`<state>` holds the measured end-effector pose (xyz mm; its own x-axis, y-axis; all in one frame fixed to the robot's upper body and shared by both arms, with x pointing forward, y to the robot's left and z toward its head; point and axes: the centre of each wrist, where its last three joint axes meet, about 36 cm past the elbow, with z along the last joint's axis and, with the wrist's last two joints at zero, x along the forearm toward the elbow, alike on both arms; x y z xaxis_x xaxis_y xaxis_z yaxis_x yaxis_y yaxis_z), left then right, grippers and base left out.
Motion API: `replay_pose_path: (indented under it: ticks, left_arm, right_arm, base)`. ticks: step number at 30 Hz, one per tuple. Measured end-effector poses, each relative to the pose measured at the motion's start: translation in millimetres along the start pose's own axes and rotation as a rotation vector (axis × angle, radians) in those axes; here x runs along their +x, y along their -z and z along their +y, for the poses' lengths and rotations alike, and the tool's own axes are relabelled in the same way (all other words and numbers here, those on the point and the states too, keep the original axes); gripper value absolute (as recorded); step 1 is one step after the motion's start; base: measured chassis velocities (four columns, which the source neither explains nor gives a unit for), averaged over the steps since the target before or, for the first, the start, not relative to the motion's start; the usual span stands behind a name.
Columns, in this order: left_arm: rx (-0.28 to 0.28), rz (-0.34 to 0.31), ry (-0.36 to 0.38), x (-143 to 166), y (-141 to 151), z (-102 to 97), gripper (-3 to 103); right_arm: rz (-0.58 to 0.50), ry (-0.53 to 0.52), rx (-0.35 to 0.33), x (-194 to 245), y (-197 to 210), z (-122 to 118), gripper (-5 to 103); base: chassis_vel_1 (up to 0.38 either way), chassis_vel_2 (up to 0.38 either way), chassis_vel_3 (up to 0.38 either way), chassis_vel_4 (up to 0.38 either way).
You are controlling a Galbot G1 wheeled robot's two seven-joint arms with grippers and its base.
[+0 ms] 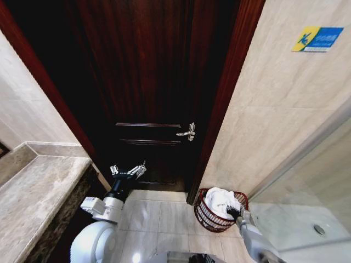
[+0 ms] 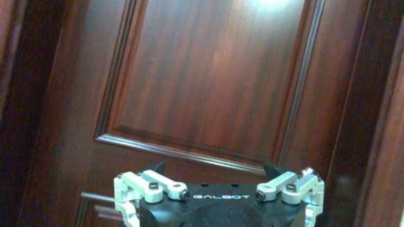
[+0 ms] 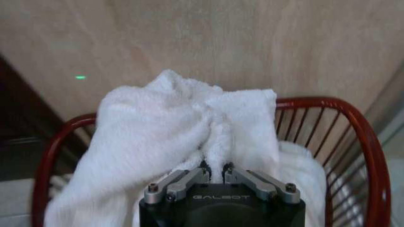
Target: Discard the used towel into the hamper.
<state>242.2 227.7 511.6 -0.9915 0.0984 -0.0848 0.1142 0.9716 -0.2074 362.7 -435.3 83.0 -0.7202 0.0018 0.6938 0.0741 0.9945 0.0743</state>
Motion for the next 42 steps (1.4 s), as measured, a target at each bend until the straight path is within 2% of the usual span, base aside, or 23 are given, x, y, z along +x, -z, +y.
replay_pose_path:
  ticks: [6,9,10,11,13,14,17,20,21,23,25,26,29,30,32,37,42]
  left_arm:
    - [0.000,0.000,0.000,-0.1,0.1,0.0,100]
    - [0.000,-0.001,0.000,-0.1,0.1,0.0,100]
    - [0.000,-0.001,0.000,-0.1,0.1,0.0,100]
    - [0.000,0.000,0.000,-0.1,0.0,0.0,100]
    - [0.000,0.000,0.000,0.0,0.0,0.0,100]
    - [0.000,0.000,0.000,0.0,0.0,0.0,100]
    - [0.000,0.000,0.000,0.0,0.0,0.0,100]
    - [0.000,0.000,0.000,0.0,0.0,0.0,100]
    - [0.000,0.000,0.000,0.0,0.0,0.0,100]
    - [0.000,0.000,0.000,0.0,0.0,0.0,100]
    - [0.000,0.000,0.000,0.0,0.0,0.0,100]
    - [0.000,0.000,0.000,0.0,0.0,0.0,100]
    - [0.000,0.000,0.000,0.0,0.0,0.0,100]
    - [0.000,0.000,0.000,0.0,0.0,0.0,100]
    - [0.000,0.000,0.000,0.0,0.0,0.0,100]
    - [0.000,0.000,0.000,0.0,0.0,0.0,100]
    - [0.000,0.000,0.000,0.0,0.0,0.0,100]
  right_arm:
    - [0.086,-0.002,0.081,6.5,-11.2,-3.5,4]
    - [0.162,0.011,0.110,14.6,-33.5,0.9,19]
    - [0.162,0.011,0.110,14.6,-33.5,0.9,19]
    - [0.176,0.014,0.109,14.8,-37.8,4.0,25]
    - [0.180,0.013,0.107,14.8,-38.8,4.9,25]
    - [0.189,0.010,0.105,14.5,-40.4,6.3,30]
    - [0.202,-0.013,0.106,9.4,-36.0,9.5,47]
    - [0.215,-0.045,0.113,5.5,-32.5,12.6,53]
    - [0.224,-0.062,0.110,1.9,-28.6,15.1,64]
    - [0.229,-0.072,0.105,-1.2,-24.4,16.5,64]
    - [0.242,-0.078,0.096,-4.8,-18.9,17.8,75]
    - [0.242,-0.078,0.096,-4.8,-18.9,17.8,75]
    - [0.293,-0.118,0.084,-12.3,-10.6,25.4,90]
    - [0.293,-0.118,0.084,-12.3,-10.6,25.4,90]
    - [0.348,-0.141,0.064,-16.7,-5.0,30.7,99]
    - [0.409,-0.152,0.037,-16.3,-9.8,34.8,100]
    - [0.419,-0.154,0.027,-11.5,-16.6,29.7,100]
  base:
    - [-0.201,0.183,0.176,-0.205]
    - [-0.095,0.141,0.056,-0.095]
    - [-0.078,0.126,0.010,-0.009]
    - [0.000,0.000,0.000,0.000]
    - [0.000,0.000,0.000,0.000]
    - [0.022,-0.052,-0.007,0.061]
    - [0.038,-0.060,-0.042,0.044]
    - [0.023,-0.042,-0.035,0.009]
    - [0.000,0.000,0.000,0.000]
    - [0.000,0.000,0.000,0.000]
    - [0.000,0.000,0.000,0.000]
    - [0.000,0.000,0.000,0.000]
    - [0.000,0.000,0.000,0.000]
    - [0.000,0.000,0.000,0.000]
    - [0.000,0.000,0.000,0.000]
    - [0.000,0.000,0.000,0.000]
    - [0.000,0.000,0.000,0.000]
